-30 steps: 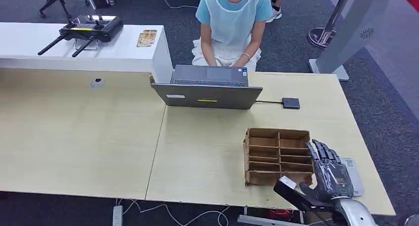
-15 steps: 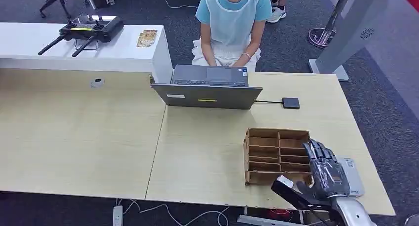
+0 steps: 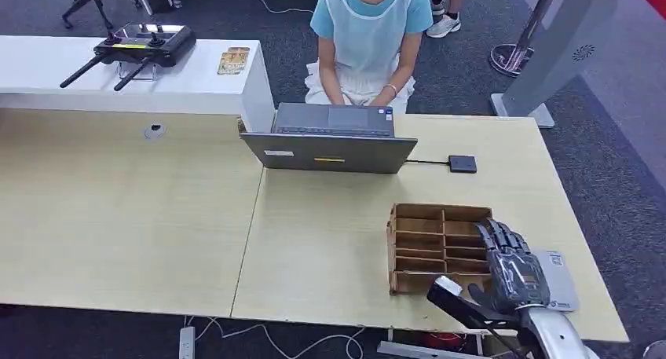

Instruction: Pass the card to the sensor for recognition and then transmit it.

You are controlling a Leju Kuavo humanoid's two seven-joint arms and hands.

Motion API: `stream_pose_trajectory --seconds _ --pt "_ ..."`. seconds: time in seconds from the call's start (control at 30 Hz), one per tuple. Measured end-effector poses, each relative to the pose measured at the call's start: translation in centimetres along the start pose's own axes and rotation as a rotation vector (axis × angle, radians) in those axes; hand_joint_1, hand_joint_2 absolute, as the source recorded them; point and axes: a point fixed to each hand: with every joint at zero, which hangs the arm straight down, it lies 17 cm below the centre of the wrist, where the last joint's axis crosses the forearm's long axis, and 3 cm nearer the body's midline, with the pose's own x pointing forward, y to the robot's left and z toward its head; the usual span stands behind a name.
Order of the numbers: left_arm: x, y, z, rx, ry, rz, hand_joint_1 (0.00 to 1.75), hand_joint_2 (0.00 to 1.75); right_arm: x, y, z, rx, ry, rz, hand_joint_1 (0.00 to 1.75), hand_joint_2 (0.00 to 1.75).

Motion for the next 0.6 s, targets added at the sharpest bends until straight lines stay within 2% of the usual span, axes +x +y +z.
stream_pose_trajectory --seconds 0.27,0.6 --pt "0.03 0.0 0.0 0.0 -0.001 0.002 0.0 0.0 0.0 -0.04 -0.25 -0.001 0.0 -0.001 0.21 1.75" --pt "0.02 0.05 0.0 0.001 -0.001 0.008 0.0 0.0 0.02 0.0 -0.22 -0.001 -0.001 -0.001 0.21 1.75"
